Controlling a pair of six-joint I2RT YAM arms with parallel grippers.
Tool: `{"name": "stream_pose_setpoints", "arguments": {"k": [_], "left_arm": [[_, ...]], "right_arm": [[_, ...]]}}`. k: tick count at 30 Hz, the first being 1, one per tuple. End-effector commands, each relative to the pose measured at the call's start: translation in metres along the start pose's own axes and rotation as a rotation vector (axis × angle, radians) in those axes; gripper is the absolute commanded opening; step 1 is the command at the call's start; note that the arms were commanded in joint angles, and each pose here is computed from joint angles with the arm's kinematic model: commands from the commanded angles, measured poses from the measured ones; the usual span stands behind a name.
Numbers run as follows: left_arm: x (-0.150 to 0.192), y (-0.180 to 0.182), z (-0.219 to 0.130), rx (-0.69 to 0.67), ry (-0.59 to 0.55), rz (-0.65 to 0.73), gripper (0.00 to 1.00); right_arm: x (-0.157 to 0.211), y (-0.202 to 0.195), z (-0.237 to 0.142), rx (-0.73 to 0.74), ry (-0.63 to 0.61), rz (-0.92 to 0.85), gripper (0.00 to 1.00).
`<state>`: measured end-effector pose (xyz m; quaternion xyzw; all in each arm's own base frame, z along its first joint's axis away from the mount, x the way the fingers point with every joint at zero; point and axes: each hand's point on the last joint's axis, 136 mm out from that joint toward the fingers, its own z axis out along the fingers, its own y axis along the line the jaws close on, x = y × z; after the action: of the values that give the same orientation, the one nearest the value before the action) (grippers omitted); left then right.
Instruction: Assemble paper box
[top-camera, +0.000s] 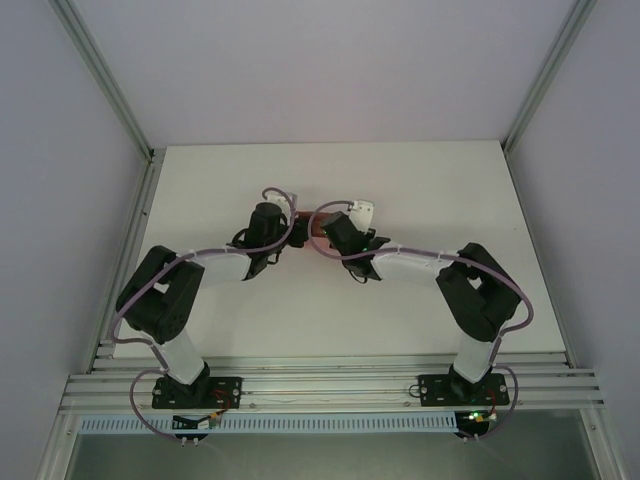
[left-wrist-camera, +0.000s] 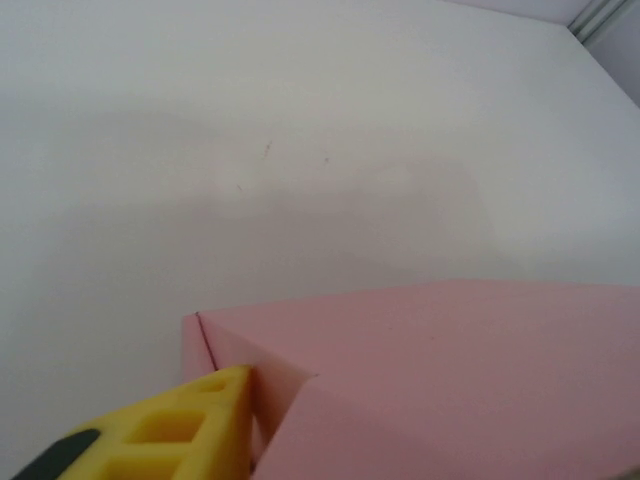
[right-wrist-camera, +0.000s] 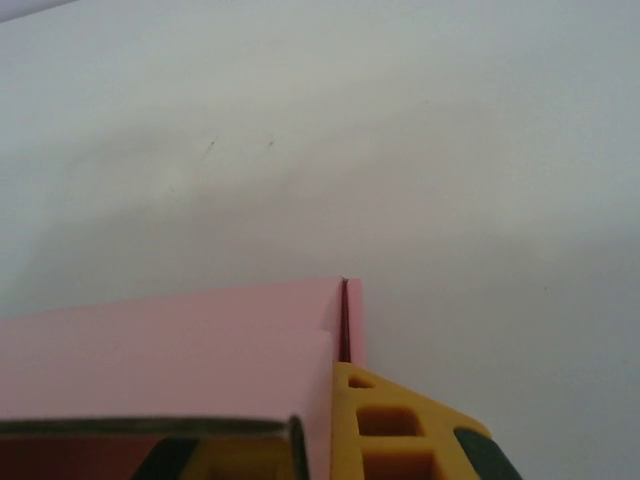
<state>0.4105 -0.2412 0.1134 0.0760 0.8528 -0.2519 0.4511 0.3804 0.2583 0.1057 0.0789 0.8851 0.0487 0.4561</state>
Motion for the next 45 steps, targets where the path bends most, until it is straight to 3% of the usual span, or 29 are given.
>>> {"name": "stream_pose_setpoints", "arguments": {"k": [1,5,9,14,17,19,22,25,27,30,35,40,45], "left_arm": [[0.020,-0.027,-0.018,0.058,0.090,0.021,0.44],[0.011,-0.011,-0.042,-0.043,0.044,0.025,0.80],[0.010,0.007,-0.067,-0.141,0.019,0.035,1.00],[0.013,0.013,-0.098,-0.189,0.029,-0.013,1.00],[-0.003,0.025,-0.122,-0.281,-0.022,-0.078,1.00],[-0.018,0.032,-0.138,-0.329,-0.047,-0.179,1.00],[-0.029,0.030,-0.149,-0.330,0.009,-0.348,1.00],[-0.040,0.020,-0.141,-0.279,0.014,-0.386,1.00],[-0.040,0.029,-0.132,-0.313,0.030,-0.401,1.00],[-0.028,0.052,-0.117,-0.411,0.095,-0.414,1.00],[0.001,0.051,-0.077,-0.342,0.239,-0.421,0.99],[0.029,0.048,-0.070,-0.304,0.324,-0.435,0.93],[0.054,0.051,-0.075,-0.286,0.339,-0.438,0.91]], "right_arm": [[0.038,0.017,-0.010,-0.096,0.125,-0.070,0.00],[0.039,0.010,-0.011,-0.057,0.113,-0.122,0.00],[0.045,0.005,-0.012,-0.035,0.119,-0.141,0.00],[0.047,0.003,-0.013,-0.021,0.117,-0.156,0.00],[0.048,0.005,-0.015,-0.030,0.110,-0.162,0.00],[0.049,0.008,-0.016,-0.043,0.106,-0.181,0.00],[0.054,0.015,-0.018,-0.050,0.097,-0.242,0.00],[0.058,0.019,-0.021,-0.051,0.081,-0.284,0.01],[0.062,0.019,-0.021,-0.050,0.086,-0.293,0.03],[0.066,0.019,-0.023,-0.045,0.091,-0.309,0.03],[0.071,0.023,-0.026,-0.045,0.073,-0.350,0.06],[0.074,0.027,-0.035,-0.044,0.109,-0.377,0.18],[0.083,0.030,-0.055,-0.077,0.211,-0.388,0.42]]}}
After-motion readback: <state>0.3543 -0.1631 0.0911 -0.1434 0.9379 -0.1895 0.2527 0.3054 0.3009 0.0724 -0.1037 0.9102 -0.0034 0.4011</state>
